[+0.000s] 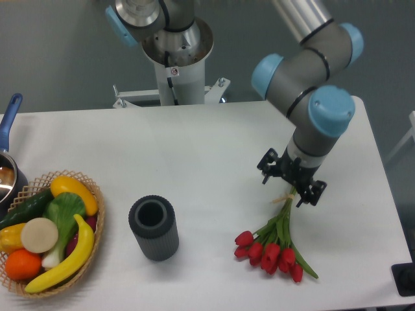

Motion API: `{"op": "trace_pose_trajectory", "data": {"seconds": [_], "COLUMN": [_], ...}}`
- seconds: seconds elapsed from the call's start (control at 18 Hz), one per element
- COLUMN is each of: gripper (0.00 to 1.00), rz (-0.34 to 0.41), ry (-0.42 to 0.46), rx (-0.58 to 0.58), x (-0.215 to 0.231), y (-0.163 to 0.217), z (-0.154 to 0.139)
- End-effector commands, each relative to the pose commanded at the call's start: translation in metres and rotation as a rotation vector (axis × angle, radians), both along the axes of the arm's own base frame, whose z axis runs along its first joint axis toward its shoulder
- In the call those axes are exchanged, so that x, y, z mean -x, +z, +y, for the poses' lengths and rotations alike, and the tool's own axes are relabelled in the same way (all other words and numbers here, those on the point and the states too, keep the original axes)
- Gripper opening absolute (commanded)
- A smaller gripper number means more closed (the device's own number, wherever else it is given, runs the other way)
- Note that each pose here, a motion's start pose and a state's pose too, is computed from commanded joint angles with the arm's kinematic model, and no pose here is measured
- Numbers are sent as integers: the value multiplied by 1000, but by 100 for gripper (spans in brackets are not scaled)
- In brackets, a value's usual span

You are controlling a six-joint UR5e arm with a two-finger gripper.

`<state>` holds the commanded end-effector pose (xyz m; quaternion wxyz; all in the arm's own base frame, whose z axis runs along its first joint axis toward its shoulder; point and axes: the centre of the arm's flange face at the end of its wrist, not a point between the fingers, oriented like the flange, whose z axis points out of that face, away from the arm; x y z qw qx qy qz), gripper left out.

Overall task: Pick up the flowers from the table
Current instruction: 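Move the gripper over the red tulip stems and lower it, then close the gripper around the tulip stems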

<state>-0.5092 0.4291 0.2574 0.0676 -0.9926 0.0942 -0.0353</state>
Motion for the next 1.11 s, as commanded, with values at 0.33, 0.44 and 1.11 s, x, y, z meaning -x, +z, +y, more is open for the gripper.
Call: {"op": "trace_pose_trajectory", "data": {"seconds": [0.33, 0.44, 1.11], "gripper": [100, 100, 90], "rz": [55, 47, 97], "ry": [58, 74, 96], "rx": [-28, -24, 10], "x": [15, 17, 16], "y": [-22, -28, -64], "z": [8, 10, 37]}}
